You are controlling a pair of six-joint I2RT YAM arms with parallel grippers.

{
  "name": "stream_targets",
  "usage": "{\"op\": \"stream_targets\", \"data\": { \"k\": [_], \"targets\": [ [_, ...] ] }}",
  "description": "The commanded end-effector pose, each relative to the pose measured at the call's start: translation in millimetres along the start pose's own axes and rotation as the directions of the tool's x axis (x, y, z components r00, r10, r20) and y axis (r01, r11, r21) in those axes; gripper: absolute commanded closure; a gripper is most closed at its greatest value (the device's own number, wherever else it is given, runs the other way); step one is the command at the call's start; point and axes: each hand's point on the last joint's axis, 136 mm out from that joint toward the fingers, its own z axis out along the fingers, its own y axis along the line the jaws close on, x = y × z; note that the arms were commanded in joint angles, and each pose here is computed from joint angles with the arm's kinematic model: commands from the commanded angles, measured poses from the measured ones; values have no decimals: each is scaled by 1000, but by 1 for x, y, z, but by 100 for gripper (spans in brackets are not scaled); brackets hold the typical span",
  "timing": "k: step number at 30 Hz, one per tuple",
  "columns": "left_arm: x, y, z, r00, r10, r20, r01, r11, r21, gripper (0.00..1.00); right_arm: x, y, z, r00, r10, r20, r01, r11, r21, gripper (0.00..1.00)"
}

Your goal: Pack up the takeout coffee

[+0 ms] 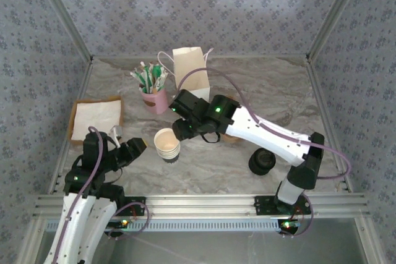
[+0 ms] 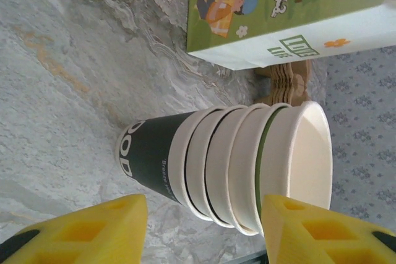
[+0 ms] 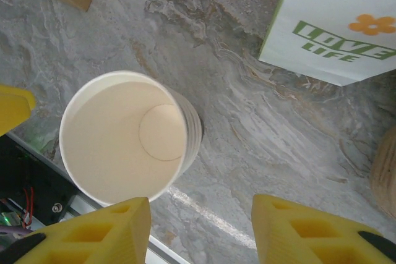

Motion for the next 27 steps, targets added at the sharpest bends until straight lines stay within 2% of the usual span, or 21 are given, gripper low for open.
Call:
{"op": "stream_targets", "data": {
  "k": [1,4,11,27],
  "targets": [
    [11,-9,4,998,6,-66,-2,998,68,49,2,5,9,999,-8,-37,9,1000,18,54],
    [16,-5,6,996,3,-87,3,998,67,49,3,8,22,998,-12,-61,13,1000,23,58],
    [22,-1,11,995,-33,-97,42,995,96,49,8,12,44,993,-22,-119,26,999,27,61],
    [26,1,13,992,-36,-117,48,994,98,49,6,15,52,991,-20,-133,22,1000,16,68]
  ]
}}
